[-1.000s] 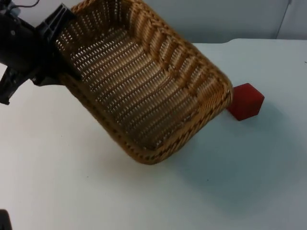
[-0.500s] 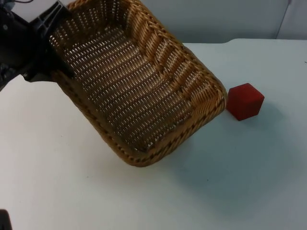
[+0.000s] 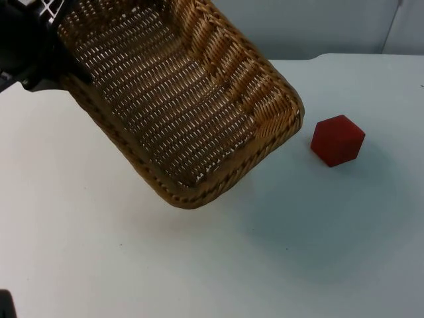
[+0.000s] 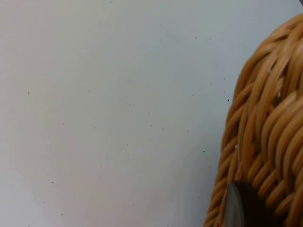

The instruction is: Pick up the basket with the left hand and place the cube into the basket with the right hand.

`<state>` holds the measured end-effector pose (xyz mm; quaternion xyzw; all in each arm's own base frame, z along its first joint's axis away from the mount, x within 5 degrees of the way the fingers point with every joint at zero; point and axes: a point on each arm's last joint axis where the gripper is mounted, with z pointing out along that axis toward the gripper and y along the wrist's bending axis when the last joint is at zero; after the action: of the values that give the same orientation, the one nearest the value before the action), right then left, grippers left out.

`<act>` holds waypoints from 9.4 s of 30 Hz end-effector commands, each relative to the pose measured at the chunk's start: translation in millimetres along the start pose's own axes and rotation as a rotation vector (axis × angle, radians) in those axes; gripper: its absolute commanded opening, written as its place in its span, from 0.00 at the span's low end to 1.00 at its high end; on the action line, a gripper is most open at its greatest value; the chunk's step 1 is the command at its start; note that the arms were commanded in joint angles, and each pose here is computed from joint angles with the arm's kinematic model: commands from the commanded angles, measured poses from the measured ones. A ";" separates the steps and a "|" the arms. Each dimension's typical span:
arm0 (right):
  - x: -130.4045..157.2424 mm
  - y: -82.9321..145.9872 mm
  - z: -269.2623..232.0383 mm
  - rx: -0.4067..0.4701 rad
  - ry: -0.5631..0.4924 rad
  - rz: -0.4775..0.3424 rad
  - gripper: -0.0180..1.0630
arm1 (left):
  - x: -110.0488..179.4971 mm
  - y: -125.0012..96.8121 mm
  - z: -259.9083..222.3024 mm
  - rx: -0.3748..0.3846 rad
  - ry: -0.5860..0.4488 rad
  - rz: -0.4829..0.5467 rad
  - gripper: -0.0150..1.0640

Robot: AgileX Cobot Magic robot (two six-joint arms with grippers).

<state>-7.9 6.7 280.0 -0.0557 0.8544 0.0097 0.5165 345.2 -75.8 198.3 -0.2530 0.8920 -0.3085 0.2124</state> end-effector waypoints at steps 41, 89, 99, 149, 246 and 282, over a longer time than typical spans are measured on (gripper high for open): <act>-32.5 -7.3 -10.7 0.074 -0.352 0.061 0.01 | -1.7 -5.2 -4.9 0.021 -0.022 -0.020 0.01; -99.6 51.1 346.1 -0.098 0.648 -0.372 0.99 | -1.8 -5.1 -4.9 0.021 -0.024 -0.020 0.01; -79.9 59.0 381.1 -0.120 0.602 -0.450 0.99 | -1.8 -5.1 -4.9 0.021 -0.024 -0.020 0.01; -209.3 76.3 374.2 -0.097 0.169 -0.078 0.01 | -2.4 -5.0 -5.0 0.019 -0.030 -0.018 0.01; -315.0 48.7 179.8 0.218 0.082 -0.285 0.01 | -3.1 -4.9 -5.0 0.018 -0.038 -0.019 0.01; -270.0 44.1 188.1 0.214 0.347 -0.277 0.01 | 1.5 -3.2 -1.7 0.012 0.010 0.425 0.01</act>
<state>279.6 89.8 427.3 -0.1191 0.9119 -0.1629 0.3574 344.9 -75.2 197.8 -0.0648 0.9266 -0.2543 0.2694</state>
